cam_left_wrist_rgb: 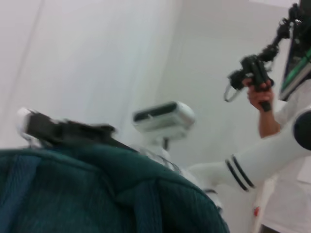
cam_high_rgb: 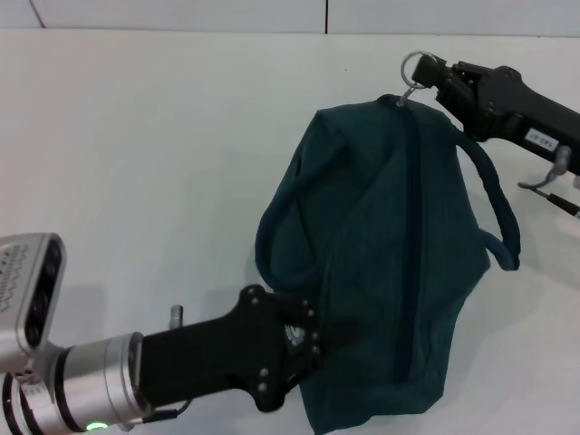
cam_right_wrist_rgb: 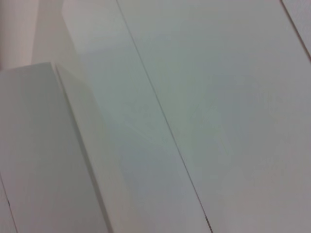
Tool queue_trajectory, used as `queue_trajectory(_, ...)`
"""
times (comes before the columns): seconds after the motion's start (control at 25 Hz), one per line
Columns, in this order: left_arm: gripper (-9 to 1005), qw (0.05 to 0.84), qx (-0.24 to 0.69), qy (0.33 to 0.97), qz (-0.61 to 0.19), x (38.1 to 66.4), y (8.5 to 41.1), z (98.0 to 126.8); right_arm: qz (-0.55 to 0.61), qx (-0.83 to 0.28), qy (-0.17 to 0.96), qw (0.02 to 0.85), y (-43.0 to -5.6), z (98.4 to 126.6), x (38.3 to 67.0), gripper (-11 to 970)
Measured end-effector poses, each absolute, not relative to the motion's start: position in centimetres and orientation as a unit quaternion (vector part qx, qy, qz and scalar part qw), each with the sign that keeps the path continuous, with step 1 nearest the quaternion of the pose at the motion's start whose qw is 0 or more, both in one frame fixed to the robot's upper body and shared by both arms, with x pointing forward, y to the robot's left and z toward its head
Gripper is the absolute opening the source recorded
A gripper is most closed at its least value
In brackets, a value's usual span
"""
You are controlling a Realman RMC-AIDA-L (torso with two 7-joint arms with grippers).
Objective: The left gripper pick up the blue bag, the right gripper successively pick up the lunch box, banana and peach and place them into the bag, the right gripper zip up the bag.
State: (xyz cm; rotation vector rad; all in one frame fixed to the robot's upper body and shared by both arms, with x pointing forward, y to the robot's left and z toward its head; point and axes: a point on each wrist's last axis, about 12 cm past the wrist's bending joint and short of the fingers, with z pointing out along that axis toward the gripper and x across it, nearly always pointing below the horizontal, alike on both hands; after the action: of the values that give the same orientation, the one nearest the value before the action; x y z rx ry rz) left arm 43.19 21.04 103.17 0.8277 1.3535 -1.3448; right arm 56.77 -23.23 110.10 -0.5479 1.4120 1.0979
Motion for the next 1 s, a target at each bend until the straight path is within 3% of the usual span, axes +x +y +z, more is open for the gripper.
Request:
queue_trajectory(0.72,51,0.629,0.211,0.589,-0.461,46.4,25.1,104.3,0.474,-0.238,0.537,0.656,-27.6,108.1,48.7,72)
queue_trajectory(1.0,210,0.62,0.192,0.605,-0.461,48.0,26.0,104.9,0.484,-0.234,0.542,0.646,-27.0,107.8,48.7,77)
